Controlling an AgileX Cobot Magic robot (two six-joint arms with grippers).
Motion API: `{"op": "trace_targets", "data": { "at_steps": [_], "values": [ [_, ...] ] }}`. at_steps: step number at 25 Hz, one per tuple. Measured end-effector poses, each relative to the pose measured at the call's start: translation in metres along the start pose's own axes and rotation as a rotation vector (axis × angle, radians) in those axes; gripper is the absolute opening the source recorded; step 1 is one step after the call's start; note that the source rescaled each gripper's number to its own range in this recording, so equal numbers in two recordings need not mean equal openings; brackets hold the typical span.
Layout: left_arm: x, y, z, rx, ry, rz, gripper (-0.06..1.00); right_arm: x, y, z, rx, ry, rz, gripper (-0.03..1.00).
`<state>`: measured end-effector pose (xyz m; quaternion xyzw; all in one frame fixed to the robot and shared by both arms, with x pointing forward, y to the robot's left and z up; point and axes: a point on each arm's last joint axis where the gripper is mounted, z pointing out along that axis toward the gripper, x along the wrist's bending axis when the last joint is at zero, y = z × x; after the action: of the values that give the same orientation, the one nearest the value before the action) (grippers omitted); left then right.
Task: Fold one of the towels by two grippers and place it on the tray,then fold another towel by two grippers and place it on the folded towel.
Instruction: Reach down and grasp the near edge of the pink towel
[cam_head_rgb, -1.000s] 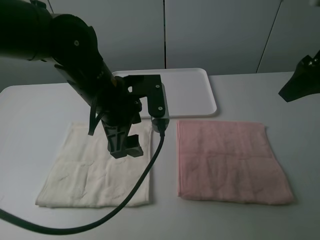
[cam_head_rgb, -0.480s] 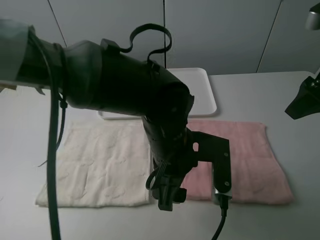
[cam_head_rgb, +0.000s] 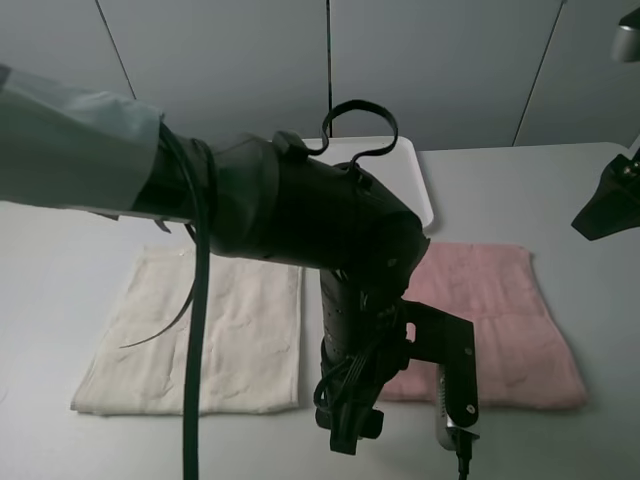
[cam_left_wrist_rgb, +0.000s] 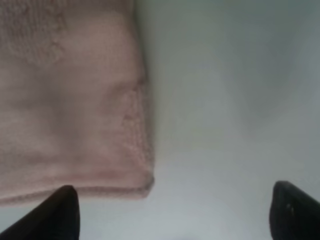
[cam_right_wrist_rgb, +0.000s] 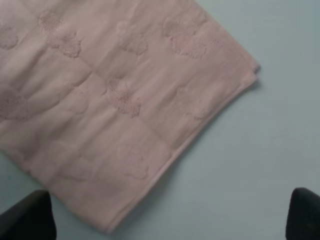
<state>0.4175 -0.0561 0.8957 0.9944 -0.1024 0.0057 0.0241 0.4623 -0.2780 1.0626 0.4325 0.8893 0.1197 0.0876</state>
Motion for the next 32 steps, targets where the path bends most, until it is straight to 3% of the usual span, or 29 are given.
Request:
{"op": "trace_targets", "data": {
  "at_steps": [17, 24, 32],
  "values": [
    [-0.008, 0.004, 0.024, 0.052, -0.03, 0.006, 0.98, 0.003, -0.007, 0.006, 0.062, 0.036, -0.012, 1.0],
    [-0.007, 0.005, 0.024, 0.039, -0.02, -0.006, 0.98, 0.014, -0.04, 0.045, 0.215, 0.097, -0.2, 1.0],
    [-0.007, 0.006, 0.023, 0.036, -0.018, -0.02, 0.98, 0.029, -0.068, 0.078, 0.213, 0.172, -0.495, 1.0]
  ]
}}
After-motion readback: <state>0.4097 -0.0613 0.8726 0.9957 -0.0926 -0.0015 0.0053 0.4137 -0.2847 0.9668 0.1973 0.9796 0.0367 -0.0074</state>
